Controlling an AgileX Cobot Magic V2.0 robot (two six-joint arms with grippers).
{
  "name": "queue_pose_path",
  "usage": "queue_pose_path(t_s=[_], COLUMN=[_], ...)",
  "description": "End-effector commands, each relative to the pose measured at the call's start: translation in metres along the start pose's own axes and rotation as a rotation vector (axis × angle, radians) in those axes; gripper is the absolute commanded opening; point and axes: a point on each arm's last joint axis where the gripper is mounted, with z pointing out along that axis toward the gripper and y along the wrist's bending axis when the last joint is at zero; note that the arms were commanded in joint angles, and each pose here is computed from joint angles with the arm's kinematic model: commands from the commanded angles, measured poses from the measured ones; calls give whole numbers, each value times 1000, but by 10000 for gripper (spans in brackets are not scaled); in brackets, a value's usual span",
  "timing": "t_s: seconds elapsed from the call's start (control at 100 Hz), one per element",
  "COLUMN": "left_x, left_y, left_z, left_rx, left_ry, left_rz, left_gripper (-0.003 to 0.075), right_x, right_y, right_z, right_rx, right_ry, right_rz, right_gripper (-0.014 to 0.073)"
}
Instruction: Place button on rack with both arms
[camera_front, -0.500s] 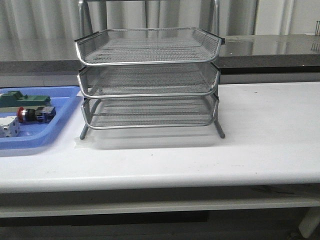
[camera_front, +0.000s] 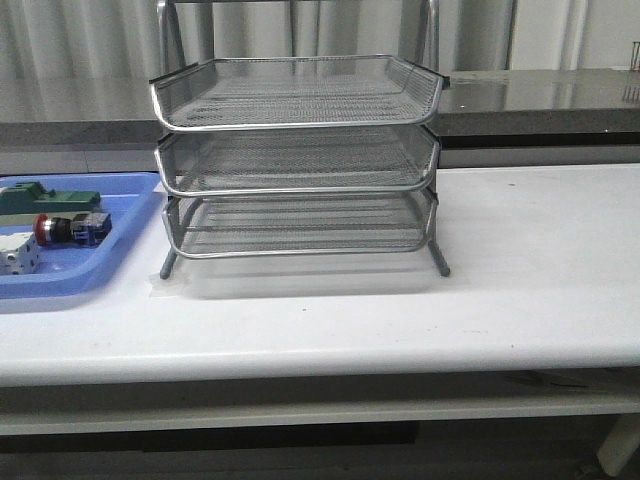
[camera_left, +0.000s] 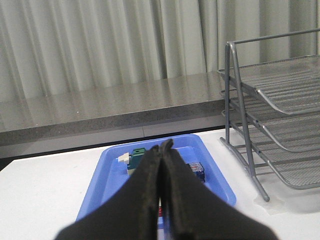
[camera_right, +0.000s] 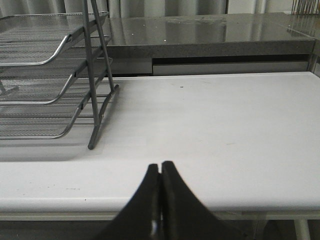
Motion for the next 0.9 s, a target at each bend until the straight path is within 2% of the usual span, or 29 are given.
queue_pose_path(t_s=[0.0,0.35,0.57,0.72,0.89], left_x=[9,9,9,9,9], left_y=[-2,-2,-2,-2,-2], left_z=[-2,-2,-2,-2,-2], left_rx=[0,0,0,0,0], left_ry=[-59,-59,-59,-59,-59], left_rz=[-17,-17,-17,-17,-17], left_gripper=[-21,-21,-21,-21,-21], right_x=[-15,-18,-40,-70,-106], right_y=[0,0,1,3,8], right_z=[-3,-4,-9,-11,5], right_rx=[6,7,5,-9,-34], right_ry=[-123,-158,-222,-151,7], right_rz=[-14,-15,-15,26,104], right_gripper=[-60,-60,-60,-60,-60])
